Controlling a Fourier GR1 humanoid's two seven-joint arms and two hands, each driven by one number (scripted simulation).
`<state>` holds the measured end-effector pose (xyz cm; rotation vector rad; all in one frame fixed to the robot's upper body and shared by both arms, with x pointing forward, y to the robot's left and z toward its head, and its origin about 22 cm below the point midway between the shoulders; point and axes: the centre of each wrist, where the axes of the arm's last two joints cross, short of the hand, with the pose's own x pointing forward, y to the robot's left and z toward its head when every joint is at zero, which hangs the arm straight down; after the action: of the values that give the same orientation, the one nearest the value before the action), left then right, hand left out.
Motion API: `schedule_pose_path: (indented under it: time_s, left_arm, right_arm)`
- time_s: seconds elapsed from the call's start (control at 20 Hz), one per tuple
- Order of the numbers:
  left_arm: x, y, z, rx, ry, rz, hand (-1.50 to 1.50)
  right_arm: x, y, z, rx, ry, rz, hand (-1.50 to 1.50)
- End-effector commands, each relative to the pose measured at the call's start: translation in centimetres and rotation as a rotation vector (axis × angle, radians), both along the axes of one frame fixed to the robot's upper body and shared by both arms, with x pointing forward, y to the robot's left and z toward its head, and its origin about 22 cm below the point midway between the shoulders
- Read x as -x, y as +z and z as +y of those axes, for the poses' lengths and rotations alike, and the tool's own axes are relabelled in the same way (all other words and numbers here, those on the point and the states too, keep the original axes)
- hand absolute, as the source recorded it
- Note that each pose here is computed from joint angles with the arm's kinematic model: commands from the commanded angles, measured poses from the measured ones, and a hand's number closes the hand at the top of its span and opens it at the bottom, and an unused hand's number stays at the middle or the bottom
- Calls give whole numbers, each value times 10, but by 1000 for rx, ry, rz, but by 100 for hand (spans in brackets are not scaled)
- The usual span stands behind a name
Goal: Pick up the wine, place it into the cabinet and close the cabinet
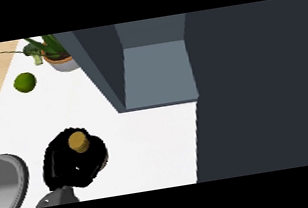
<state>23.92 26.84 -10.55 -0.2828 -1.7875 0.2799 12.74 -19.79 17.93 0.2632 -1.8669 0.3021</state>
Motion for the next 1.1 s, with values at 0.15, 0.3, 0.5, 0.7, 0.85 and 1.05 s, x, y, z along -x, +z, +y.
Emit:
schedule_pose_path:
  time_s: [0.15,0.3,0.5,0.7,0.85,1.05]
  left_arm:
    - [5,50,-51,-5,-19,-41,150]
    - [-13,94,-73,-2,-22,-57,150]
    - [-8,116,-117,-26,-39,-44,150]
    - [-15,153,-143,-11,-19,-11,150]
    - [-25,172,-152,15,-21,54,150]
    - [-41,161,-168,-44,23,66,150]
  right_arm:
    - [37,23,-16,-60,36,-46,-150]
    - [40,26,-14,-36,54,-44,-150]
    - [41,26,-8,-60,44,-46,-150]
    - [36,23,-15,-37,68,-43,-150]
    - [43,32,-15,-59,68,-56,-150]
    - [31,21,-14,-62,53,-59,-150]
